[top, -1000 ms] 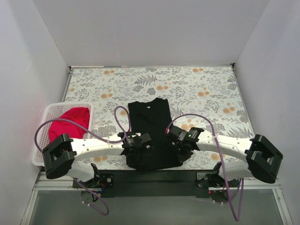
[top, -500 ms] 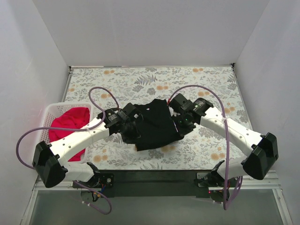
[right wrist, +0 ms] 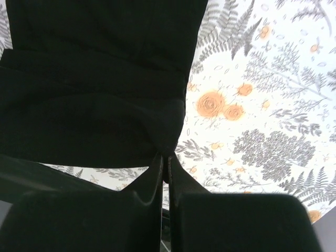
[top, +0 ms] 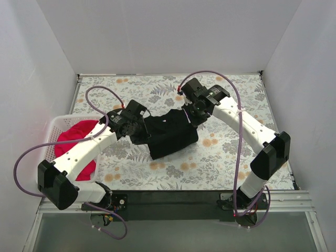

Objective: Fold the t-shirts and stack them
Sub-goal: Fold the tshirt

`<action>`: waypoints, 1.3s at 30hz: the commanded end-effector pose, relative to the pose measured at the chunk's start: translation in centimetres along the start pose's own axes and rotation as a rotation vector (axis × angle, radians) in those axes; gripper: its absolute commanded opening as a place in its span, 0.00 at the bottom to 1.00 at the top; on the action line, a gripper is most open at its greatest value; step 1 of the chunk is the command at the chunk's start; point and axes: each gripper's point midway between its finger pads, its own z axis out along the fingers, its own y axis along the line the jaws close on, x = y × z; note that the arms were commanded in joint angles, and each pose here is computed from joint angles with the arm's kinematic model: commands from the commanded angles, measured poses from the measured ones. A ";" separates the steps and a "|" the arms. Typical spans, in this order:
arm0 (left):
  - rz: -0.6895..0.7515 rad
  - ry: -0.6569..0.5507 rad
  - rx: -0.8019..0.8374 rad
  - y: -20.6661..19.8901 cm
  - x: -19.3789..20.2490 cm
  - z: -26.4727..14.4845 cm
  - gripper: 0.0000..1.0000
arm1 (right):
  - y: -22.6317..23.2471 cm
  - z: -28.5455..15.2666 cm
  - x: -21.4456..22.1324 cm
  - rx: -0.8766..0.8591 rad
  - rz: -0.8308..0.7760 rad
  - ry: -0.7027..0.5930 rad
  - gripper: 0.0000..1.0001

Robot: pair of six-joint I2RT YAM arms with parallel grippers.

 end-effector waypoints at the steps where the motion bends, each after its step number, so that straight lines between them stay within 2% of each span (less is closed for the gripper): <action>1: 0.011 -0.060 0.019 -0.5 -2.6 -0.2 0.00 | -1.3 -1.1 -2.9 0.034 -0.032 -0.069 0.01; 10: -0.025 -0.158 0.001 0.4 -7.5 1.8 0.00 | -1.9 2.4 -7.5 0.050 -0.022 -0.102 0.01; 23: -0.030 -0.292 -0.039 2.2 -12.9 7.8 0.00 | -4.3 10.1 -12.0 0.097 0.025 -0.196 0.01; 30: -0.085 -0.331 -0.090 4.1 -13.5 11.0 0.00 | -5.2 12.6 -13.7 0.100 0.024 -0.269 0.01; 39: -0.145 -0.314 -0.155 5.9 -13.1 13.9 0.00 | -5.6 15.8 -13.5 0.089 0.029 -0.257 0.01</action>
